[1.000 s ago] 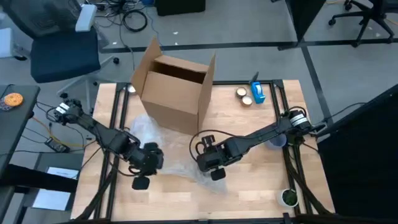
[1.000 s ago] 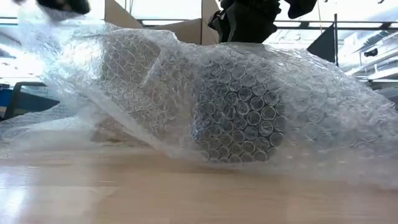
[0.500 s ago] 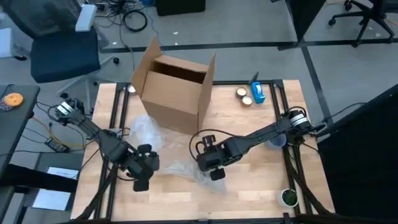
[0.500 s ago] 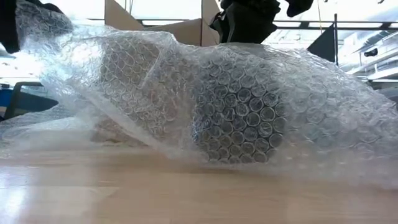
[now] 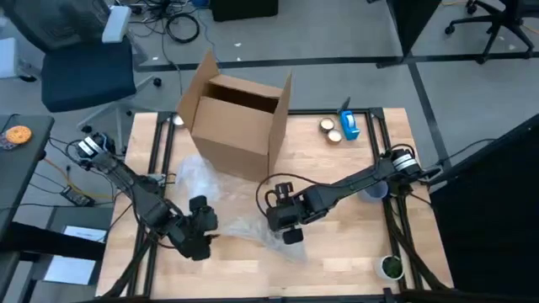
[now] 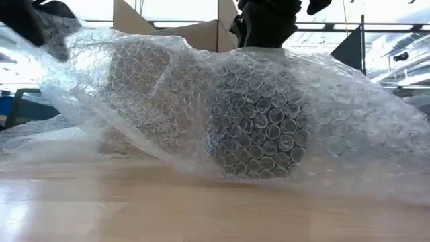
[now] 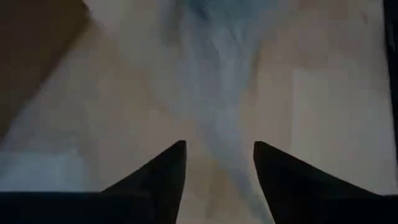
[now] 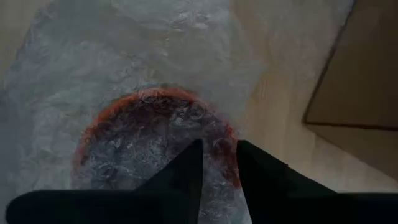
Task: Wrap mug
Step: Wrap the orange mug with bubble wrap
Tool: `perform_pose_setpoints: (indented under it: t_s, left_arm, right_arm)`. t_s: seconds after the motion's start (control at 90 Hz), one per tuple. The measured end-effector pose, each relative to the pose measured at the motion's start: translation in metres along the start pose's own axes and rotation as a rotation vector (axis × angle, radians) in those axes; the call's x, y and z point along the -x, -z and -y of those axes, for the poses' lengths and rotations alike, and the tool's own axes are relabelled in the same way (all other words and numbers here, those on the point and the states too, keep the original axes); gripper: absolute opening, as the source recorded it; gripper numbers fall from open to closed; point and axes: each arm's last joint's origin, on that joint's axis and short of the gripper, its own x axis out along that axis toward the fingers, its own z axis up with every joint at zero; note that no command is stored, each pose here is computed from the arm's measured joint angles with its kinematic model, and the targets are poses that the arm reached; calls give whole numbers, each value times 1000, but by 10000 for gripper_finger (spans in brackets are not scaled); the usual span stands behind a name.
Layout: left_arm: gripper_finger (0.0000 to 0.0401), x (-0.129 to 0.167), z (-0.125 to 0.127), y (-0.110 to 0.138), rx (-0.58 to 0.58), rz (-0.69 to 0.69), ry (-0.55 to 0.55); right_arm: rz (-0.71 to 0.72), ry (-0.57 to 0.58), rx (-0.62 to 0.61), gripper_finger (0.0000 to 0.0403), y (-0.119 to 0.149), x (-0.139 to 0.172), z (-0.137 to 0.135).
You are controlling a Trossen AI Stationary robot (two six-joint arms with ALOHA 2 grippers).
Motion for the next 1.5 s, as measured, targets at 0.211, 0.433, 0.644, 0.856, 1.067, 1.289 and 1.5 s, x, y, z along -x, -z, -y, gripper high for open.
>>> perform_pose_setpoints:
  t_s: [0.211, 0.433, 0.644, 0.856, 1.067, 1.289, 1.5]
  left_arm:
    - [173, 0, 0, 0, -30, 5, -6]
    - [86, 1, 8, -1, -162, -34, 143]
    - [5, 0, 8, -2, -228, -19, 139]
    - [0, 3, 12, 4, -368, -72, 215]
    - [0, 15, 24, 5, -465, -52, 298]
    - [0, 17, 21, 10, -471, -82, 242]
    - [0, 17, 6, 19, -411, -190, 67]
  right_arm:
    - [0, 0, -3, 74, 0, 0, 0]
    - [0, -2, 7, 74, 0, 0, -1]
    - [0, -3, 57, 74, 0, 0, -1]
    - [-2, -20, 108, 74, 0, 1, -2]
    - [-1, -23, 163, 74, 1, 1, -4]
    - [-1, -22, 174, 75, 1, 1, -4]
    - [20, -14, 184, 75, -4, 6, -3]
